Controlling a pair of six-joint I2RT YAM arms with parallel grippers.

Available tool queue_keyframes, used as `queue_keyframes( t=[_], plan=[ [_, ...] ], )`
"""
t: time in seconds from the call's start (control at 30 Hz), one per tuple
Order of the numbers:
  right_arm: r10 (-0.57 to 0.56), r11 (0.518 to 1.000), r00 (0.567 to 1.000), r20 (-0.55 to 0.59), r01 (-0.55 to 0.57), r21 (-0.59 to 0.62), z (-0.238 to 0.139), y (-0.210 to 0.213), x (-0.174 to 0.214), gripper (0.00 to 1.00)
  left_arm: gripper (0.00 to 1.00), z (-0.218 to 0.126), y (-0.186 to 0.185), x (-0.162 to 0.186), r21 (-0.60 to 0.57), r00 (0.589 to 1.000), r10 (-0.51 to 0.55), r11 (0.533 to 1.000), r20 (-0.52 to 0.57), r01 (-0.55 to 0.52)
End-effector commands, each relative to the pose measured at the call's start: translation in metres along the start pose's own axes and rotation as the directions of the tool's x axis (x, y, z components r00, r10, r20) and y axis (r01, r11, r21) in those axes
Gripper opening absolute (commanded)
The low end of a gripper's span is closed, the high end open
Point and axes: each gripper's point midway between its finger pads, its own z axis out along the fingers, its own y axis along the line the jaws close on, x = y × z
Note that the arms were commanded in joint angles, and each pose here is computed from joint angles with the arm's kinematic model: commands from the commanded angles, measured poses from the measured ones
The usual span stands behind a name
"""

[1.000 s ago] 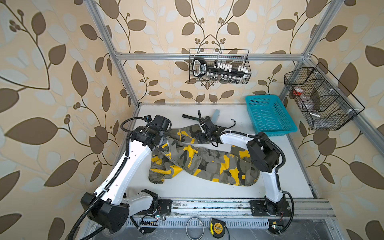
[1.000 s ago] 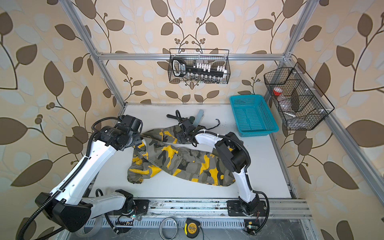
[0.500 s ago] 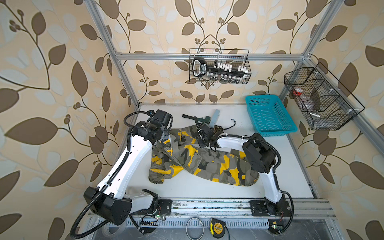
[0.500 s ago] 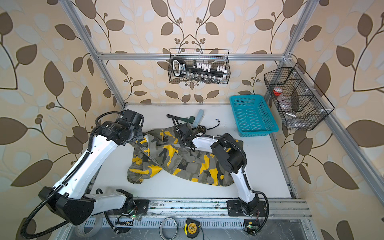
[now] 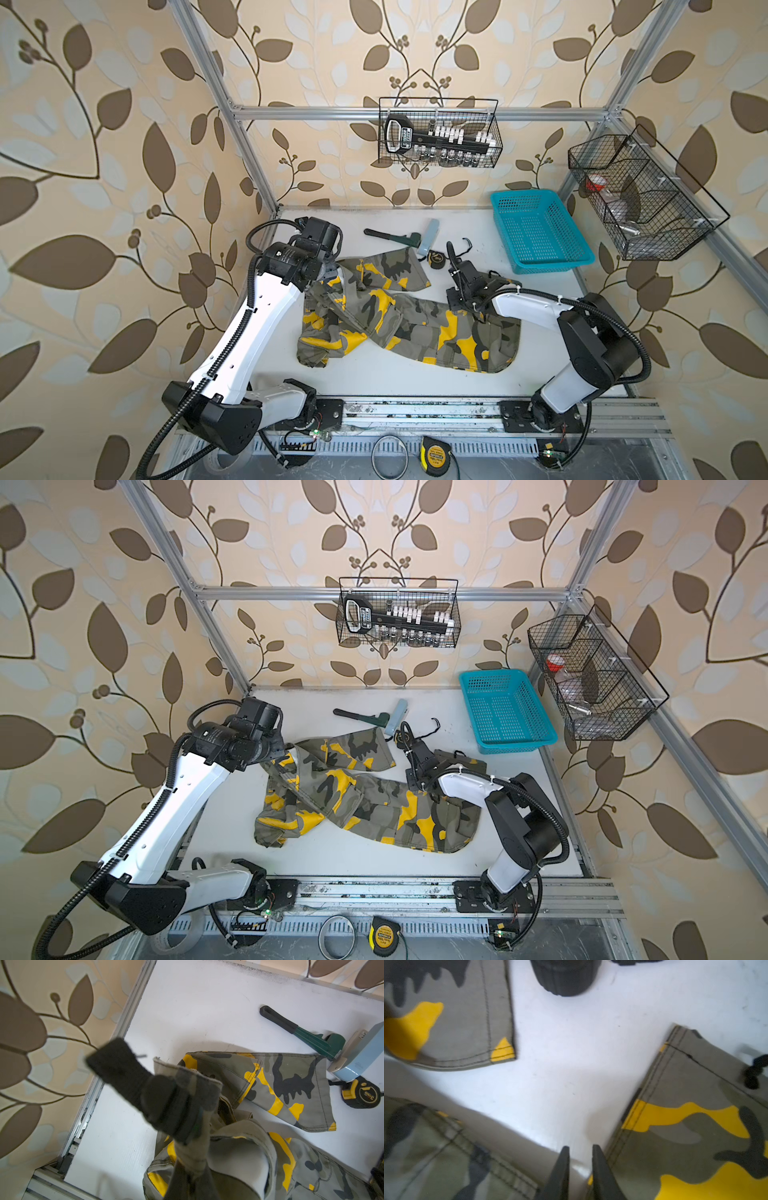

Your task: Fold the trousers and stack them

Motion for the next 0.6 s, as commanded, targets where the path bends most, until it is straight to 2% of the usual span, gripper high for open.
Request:
queue_keyframes(
  t=[0.0, 0.03, 0.1, 0.27, 0.4, 0.57],
  plan=[
    [-0.079, 0.993, 0.993, 0.094, 0.086, -0.082, -0.011, 0.043, -0.041, 0.61, 0.00, -0.007, 0.008, -0.002, 0.000, 1.000, -0.016, 1.000, 0.026, 0.016],
    [-0.084, 0.992, 0.991, 0.104, 0.093, -0.089, -0.009, 0.050, -0.048, 0.66, 0.00, -0.007, 0.008, -0.001, 0.001, 1.000, -0.018, 1.000, 0.024, 0.018],
    [-0.105, 0.990, 0.988, 0.113, 0.114, -0.081, 0.000, 0.062, -0.060, 0.86, 0.00, -0.005, 0.010, 0.001, -0.008, 1.000, -0.016, 1.000, 0.022, 0.016],
    [-0.126, 0.991, 0.990, 0.059, 0.129, -0.043, 0.034, 0.072, -0.070, 0.89, 0.00, 0.001, 0.011, 0.008, -0.017, 1.000, -0.009, 1.000, 0.004, 0.009],
    [-0.088, 0.996, 0.996, -0.010, 0.088, -0.010, 0.055, 0.071, -0.065, 0.89, 0.00, 0.004, 0.009, 0.009, -0.015, 1.000, -0.005, 1.000, -0.005, 0.005],
    [-0.043, 0.998, 0.998, -0.052, 0.040, -0.042, 0.069, 0.080, -0.062, 0.91, 0.00, 0.008, 0.004, 0.008, -0.010, 1.000, 0.002, 1.000, -0.014, -0.002]
  ],
)
